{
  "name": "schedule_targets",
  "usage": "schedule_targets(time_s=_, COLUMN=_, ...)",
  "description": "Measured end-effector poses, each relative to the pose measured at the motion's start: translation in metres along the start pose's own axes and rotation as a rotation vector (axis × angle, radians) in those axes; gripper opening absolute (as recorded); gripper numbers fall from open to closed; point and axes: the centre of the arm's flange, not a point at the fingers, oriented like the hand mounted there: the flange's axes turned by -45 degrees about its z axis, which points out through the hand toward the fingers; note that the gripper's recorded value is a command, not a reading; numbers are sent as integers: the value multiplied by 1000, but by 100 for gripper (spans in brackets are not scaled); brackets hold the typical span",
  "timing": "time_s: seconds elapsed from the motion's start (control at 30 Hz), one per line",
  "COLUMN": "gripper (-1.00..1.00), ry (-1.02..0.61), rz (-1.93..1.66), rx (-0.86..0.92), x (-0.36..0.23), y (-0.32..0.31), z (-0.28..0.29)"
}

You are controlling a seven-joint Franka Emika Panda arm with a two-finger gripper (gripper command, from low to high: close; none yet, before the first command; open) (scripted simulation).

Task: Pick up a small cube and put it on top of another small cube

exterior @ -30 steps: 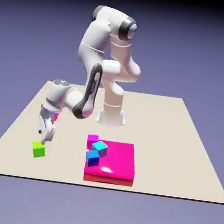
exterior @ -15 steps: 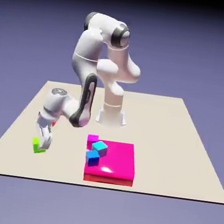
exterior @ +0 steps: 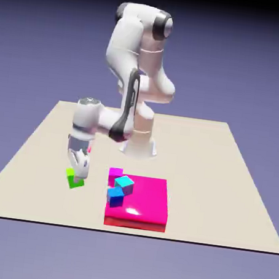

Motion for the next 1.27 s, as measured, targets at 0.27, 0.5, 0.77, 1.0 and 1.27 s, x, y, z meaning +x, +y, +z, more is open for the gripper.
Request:
schedule_targets(time_s=0.27, gripper=-100, ry=-30, rz=-25, rx=14, x=-58, y=-50, z=-46)
schedule_targets(time_s=0.5, gripper=-100, ry=22, rz=-38, rx=-30, x=-103, y=-72, z=-83)
schedule_targets(time_s=0.77, gripper=-100, ry=168, rz=-46, rx=-127, x=-156, y=-80, z=-108)
schedule_targets(time_s=1.0, gripper=-100, ry=184, rz=-43, rx=-137, x=-151, y=-77, z=-75)
schedule_targets(time_s=1.27, gripper=100, ry=172, rz=-45, rx=-129, x=-151, y=-71, z=-40)
